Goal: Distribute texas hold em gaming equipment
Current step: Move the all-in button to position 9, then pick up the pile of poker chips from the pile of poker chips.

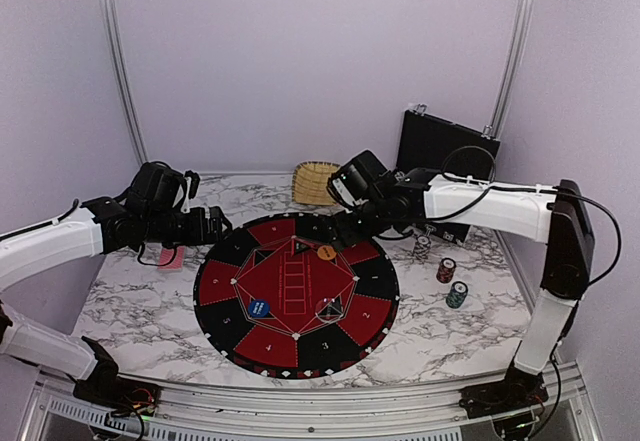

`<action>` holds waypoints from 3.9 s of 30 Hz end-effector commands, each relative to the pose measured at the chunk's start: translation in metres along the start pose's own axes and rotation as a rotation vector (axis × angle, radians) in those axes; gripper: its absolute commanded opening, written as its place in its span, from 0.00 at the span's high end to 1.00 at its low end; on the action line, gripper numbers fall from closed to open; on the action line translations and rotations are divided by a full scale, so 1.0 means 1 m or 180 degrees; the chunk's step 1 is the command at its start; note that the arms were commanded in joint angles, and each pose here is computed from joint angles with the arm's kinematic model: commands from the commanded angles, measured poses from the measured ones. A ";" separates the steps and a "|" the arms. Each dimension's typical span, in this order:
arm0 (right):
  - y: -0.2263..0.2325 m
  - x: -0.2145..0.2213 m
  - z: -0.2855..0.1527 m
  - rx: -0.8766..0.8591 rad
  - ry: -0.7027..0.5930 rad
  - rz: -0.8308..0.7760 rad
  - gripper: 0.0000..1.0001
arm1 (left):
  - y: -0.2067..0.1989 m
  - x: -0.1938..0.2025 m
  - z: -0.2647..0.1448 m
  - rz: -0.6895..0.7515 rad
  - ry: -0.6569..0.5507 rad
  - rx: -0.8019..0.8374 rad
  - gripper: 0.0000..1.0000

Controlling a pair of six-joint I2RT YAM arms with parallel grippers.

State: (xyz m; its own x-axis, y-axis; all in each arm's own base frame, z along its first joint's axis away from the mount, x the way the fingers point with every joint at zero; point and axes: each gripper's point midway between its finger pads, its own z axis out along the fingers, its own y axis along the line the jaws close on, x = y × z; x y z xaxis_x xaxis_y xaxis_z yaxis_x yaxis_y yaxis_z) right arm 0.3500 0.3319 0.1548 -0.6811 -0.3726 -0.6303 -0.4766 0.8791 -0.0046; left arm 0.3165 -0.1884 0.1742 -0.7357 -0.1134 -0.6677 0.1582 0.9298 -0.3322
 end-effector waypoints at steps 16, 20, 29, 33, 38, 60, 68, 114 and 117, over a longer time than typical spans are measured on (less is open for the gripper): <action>-0.138 0.151 -0.095 0.0820 0.0273 0.1376 0.19 | -0.023 -0.015 0.007 0.0026 0.0037 0.0268 0.01; -0.152 0.162 -0.103 0.0865 0.0256 0.1530 0.19 | -0.024 -0.015 0.010 0.0027 0.0057 0.0278 0.01; -0.187 0.186 -0.087 0.1180 0.0433 0.1972 0.19 | -0.027 -0.018 0.007 0.0031 0.0033 0.0308 0.01; -0.189 0.193 -0.079 0.1178 0.0454 0.2053 0.19 | -0.026 -0.016 0.007 0.0054 0.0042 0.0307 0.01; -0.196 0.201 -0.074 0.1228 0.0477 0.2160 0.19 | -0.027 -0.016 0.006 0.0061 0.0040 0.0317 0.01; -0.196 0.215 -0.048 0.1172 0.0568 0.2211 0.31 | -0.025 -0.015 0.007 0.0049 0.0049 0.0295 0.01; -0.196 0.219 -0.046 0.1194 0.0602 0.2220 0.38 | -0.024 -0.013 0.008 0.0056 0.0059 0.0285 0.01; -0.198 0.221 -0.052 0.1264 0.0631 0.2225 0.61 | -0.020 -0.011 0.006 0.0071 0.0049 0.0253 0.01; -0.198 0.219 -0.054 0.1262 0.0615 0.2226 0.62 | -0.020 -0.011 0.006 0.0074 0.0053 0.0251 0.01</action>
State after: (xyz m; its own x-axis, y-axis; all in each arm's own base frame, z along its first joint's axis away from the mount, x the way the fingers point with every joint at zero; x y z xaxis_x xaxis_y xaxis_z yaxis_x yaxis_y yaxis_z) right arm 0.2640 0.0651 0.0514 -0.8632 0.2683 -0.4277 0.2749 0.9603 0.0476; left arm 0.3218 -0.2100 0.1736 -0.7664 -0.0851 -0.6367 0.2126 0.9017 -0.3764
